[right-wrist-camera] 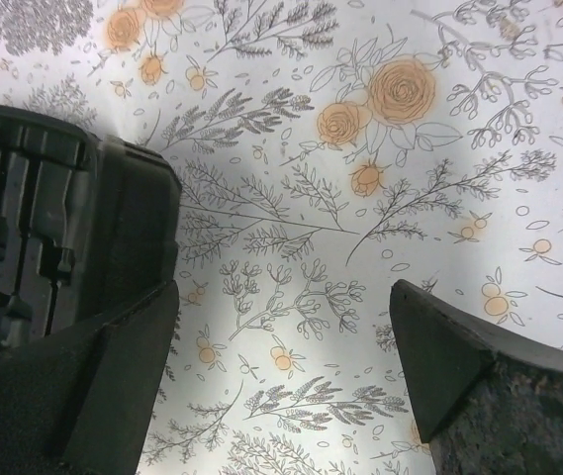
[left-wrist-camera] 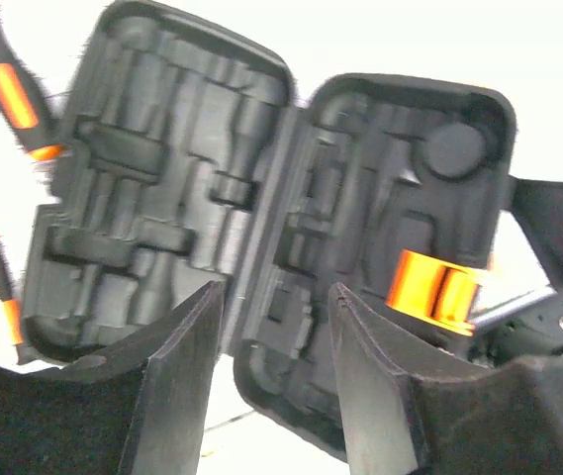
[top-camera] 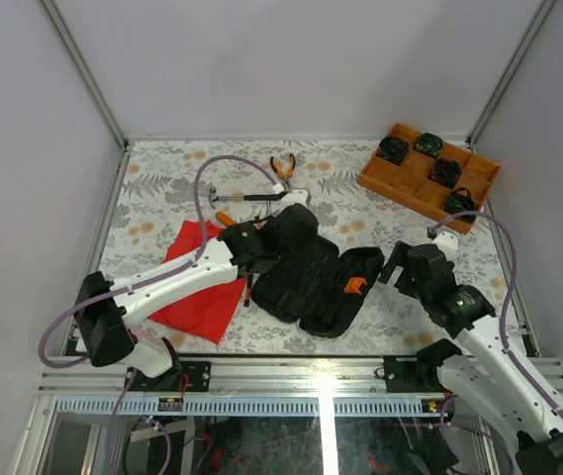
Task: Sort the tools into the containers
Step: Open the storage box at the center of the board, then adjust the storage box at the center of the board.
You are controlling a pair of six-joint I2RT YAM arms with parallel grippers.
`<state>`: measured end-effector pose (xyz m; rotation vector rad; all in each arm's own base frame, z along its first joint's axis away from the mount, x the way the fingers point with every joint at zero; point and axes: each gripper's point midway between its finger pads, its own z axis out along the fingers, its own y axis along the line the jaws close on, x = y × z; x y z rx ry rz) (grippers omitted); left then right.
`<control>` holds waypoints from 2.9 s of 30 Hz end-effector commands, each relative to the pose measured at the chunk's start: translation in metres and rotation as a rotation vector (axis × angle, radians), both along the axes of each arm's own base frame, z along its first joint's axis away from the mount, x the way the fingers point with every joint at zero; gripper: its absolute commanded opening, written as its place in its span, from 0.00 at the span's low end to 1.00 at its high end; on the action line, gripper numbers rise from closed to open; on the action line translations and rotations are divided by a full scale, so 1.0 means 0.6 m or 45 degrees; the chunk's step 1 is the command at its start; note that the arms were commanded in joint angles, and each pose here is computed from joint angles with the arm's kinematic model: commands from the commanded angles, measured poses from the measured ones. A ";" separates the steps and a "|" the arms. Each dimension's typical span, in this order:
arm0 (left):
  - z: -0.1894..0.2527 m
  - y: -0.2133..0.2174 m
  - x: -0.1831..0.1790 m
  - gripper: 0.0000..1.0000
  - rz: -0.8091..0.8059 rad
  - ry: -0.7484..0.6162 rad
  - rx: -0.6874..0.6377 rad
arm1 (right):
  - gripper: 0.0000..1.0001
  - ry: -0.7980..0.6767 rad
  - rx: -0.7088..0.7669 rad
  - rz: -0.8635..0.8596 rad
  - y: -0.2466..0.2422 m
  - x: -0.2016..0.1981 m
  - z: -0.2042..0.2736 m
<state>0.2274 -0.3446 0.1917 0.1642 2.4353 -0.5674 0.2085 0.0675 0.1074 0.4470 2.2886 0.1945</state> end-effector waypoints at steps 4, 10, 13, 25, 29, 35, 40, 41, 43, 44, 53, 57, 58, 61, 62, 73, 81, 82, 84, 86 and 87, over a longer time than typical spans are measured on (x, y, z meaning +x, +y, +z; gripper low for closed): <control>-0.037 0.116 0.043 0.52 0.174 -0.013 0.062 | 0.94 -0.027 0.022 -0.009 0.000 -0.004 0.033; -0.080 0.165 0.042 0.54 0.225 0.024 0.138 | 0.94 -0.019 0.003 -0.057 -0.017 -0.017 0.041; -0.095 0.174 0.043 0.54 0.240 0.044 0.162 | 0.93 0.000 0.032 -0.062 -0.012 -0.021 0.046; -0.121 0.170 0.070 0.58 0.201 0.000 0.243 | 0.87 0.172 0.222 0.002 0.050 -0.026 -0.041; -0.142 0.177 0.072 0.58 0.208 0.012 0.291 | 0.79 0.219 0.177 0.015 0.051 -0.019 -0.069; -0.170 0.185 0.062 0.58 0.203 0.044 0.318 | 0.57 0.243 0.082 0.027 0.045 0.001 -0.096; -0.184 0.180 0.042 0.57 0.186 0.103 0.275 | 0.46 0.208 -0.048 0.040 0.022 0.038 -0.092; -0.185 0.178 0.037 0.57 0.179 0.110 0.257 | 0.43 0.200 -0.070 0.054 0.019 0.048 -0.090; -0.186 0.177 0.029 0.57 0.176 0.119 0.230 | 0.34 0.196 -0.101 0.107 0.020 0.065 -0.092; -0.188 0.179 0.026 0.57 0.178 0.124 0.227 | 0.30 0.196 -0.107 0.138 0.022 0.073 -0.092; -0.182 0.187 0.012 0.57 0.185 0.129 0.189 | 0.00 0.194 -0.307 0.315 0.011 0.150 -0.082; -0.180 0.182 0.010 0.57 0.171 0.128 0.173 | 0.04 0.207 -0.377 0.403 0.016 0.189 -0.074; -0.181 0.180 0.010 0.57 0.165 0.130 0.174 | 0.06 0.202 -0.368 0.435 0.025 0.199 -0.072; -0.184 0.177 0.011 0.56 0.161 0.135 0.175 | 0.26 0.184 -0.321 0.492 0.051 0.231 -0.057; -0.184 0.177 0.011 0.56 0.162 0.135 0.174 | 0.35 0.191 -0.320 0.490 0.053 0.237 -0.055; -0.200 0.175 0.011 0.56 0.172 0.138 0.164 | 0.76 0.173 -0.396 0.340 0.004 0.192 0.015; -0.235 0.168 0.008 0.55 0.196 0.187 0.160 | 0.87 0.244 -0.265 0.357 0.011 0.112 0.011; -0.240 0.169 0.008 0.54 0.199 0.193 0.163 | 0.87 0.251 -0.251 0.360 0.014 0.105 0.011; -0.249 0.169 0.007 0.53 0.204 0.206 0.168 | 0.88 0.272 -0.245 0.359 0.020 0.095 0.009; -0.255 0.169 0.006 0.51 0.209 0.215 0.170 | 0.89 0.305 -0.265 0.379 0.028 0.085 0.003; -0.258 0.170 0.005 0.50 0.211 0.220 0.172 | 0.89 0.324 -0.286 0.394 0.033 0.080 -0.002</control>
